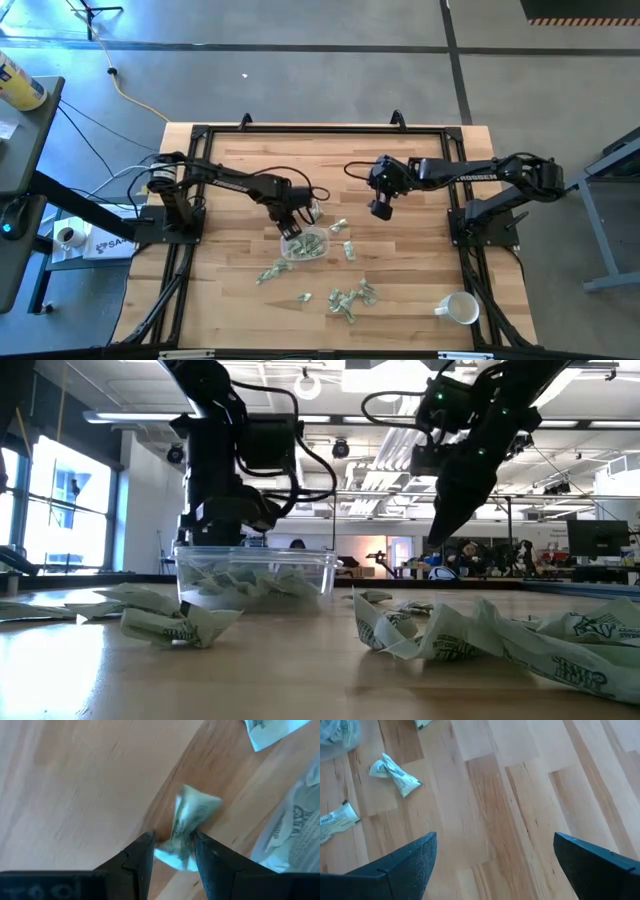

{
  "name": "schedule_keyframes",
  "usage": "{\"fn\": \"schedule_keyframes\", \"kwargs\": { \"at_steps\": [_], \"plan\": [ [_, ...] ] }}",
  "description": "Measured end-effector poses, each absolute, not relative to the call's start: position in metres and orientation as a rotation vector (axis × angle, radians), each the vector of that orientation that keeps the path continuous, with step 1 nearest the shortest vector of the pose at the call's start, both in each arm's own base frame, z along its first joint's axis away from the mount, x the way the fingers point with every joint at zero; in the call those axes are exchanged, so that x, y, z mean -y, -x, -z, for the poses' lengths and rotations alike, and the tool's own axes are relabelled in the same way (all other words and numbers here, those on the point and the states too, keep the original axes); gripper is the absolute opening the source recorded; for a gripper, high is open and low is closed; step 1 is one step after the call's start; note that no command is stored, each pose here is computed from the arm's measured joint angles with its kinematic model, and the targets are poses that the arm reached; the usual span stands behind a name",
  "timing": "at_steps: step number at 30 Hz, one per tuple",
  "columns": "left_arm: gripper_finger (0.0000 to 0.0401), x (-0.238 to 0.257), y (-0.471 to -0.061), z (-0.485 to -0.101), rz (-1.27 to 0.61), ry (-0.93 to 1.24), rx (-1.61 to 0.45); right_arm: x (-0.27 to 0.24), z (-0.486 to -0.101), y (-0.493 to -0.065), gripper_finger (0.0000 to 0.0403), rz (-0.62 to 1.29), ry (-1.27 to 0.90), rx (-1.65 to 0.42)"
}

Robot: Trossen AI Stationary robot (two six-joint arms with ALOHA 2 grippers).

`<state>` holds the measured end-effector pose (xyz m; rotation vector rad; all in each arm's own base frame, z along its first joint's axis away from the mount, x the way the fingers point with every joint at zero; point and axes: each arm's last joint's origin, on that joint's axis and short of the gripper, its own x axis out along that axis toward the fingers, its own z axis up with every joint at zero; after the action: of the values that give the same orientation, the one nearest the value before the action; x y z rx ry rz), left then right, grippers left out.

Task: Pick and place Stevia / Truvia into bins
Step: Put the green stevia packet into the transparent bin

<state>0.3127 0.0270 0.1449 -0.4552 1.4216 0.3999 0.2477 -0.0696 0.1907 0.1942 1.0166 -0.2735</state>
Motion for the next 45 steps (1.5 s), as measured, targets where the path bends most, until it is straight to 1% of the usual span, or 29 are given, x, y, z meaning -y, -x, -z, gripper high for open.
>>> {"fn": "schedule_keyframes", "kwargs": {
  "at_steps": [3,5,7,12,13,15,19,23,28,30,32,36,39,42,45],
  "plan": [
    [0.0166,-0.026,-0.312,-0.143,-0.435,0.413,-1.426,0.069,-0.190,-0.247,0.0385,0.277,-0.193,-1.030],
    [0.0146,-0.027,-0.313,-0.141,-0.446,0.407,-1.429,0.069,-0.190,-0.246,0.0385,0.281,-0.191,-1.036],
    [0.0117,-0.030,-0.313,-0.141,-0.454,0.391,-1.422,0.070,-0.190,-0.246,0.0385,0.288,-0.186,-1.040],
    [0.0027,-0.035,-0.314,-0.141,-0.446,0.347,-1.412,0.070,-0.190,-0.245,0.0385,0.308,-0.205,-1.037],
    [0.0025,-0.035,-0.314,-0.142,-0.441,0.349,-1.413,0.069,-0.191,-0.245,0.0385,0.308,-0.214,-1.032],
    [0.0026,-0.036,-0.316,-0.146,-0.435,0.355,-1.427,0.067,-0.194,-0.245,0.0385,0.311,-0.226,-1.015],
    [0.0043,-0.032,-0.327,-0.164,-0.431,0.326,-1.428,0.059,-0.202,-0.244,0.0385,0.326,-0.218,-0.980],
    [0.0024,-0.021,-0.341,-0.194,-0.394,0.307,-1.399,0.053,-0.209,-0.242,0.0385,0.340,-0.212,-0.945],
    [0.0025,0.005,-0.361,-0.225,-0.269,0.316,-1.273,0.041,-0.214,-0.241,0.0385,0.336,-0.215,-0.924],
    [0.0026,0.017,-0.365,-0.227,-0.219,0.343,-1.238,0.035,-0.214,-0.242,0.0385,0.318,-0.209,-0.927],
    [0.0026,0.027,-0.368,-0.221,-0.196,0.391,-1.248,0.030,-0.214,-0.243,0.0385,0.297,-0.197,-0.927],
    [0.0029,0.038,-0.370,-0.210,-0.208,0.428,-1.295,0.021,-0.214,-0.245,0.0385,0.271,-0.174,-0.920],
    [0.0054,0.048,-0.370,-0.206,-0.184,0.415,-1.311,0.017,-0.214,-0.246,0.0385,0.263,-0.159,-0.916],
    [0.0099,0.056,-0.369,-0.206,-0.183,0.422,-1.315,0.014,-0.214,-0.246,0.0385,0.259,-0.152,-0.914],
    [0.0149,0.058,-0.368,-0.206,-0.231,0.447,-1.317,0.014,-0.215,-0.248,0.0385,0.248,-0.158,-0.896]
  ]
}}
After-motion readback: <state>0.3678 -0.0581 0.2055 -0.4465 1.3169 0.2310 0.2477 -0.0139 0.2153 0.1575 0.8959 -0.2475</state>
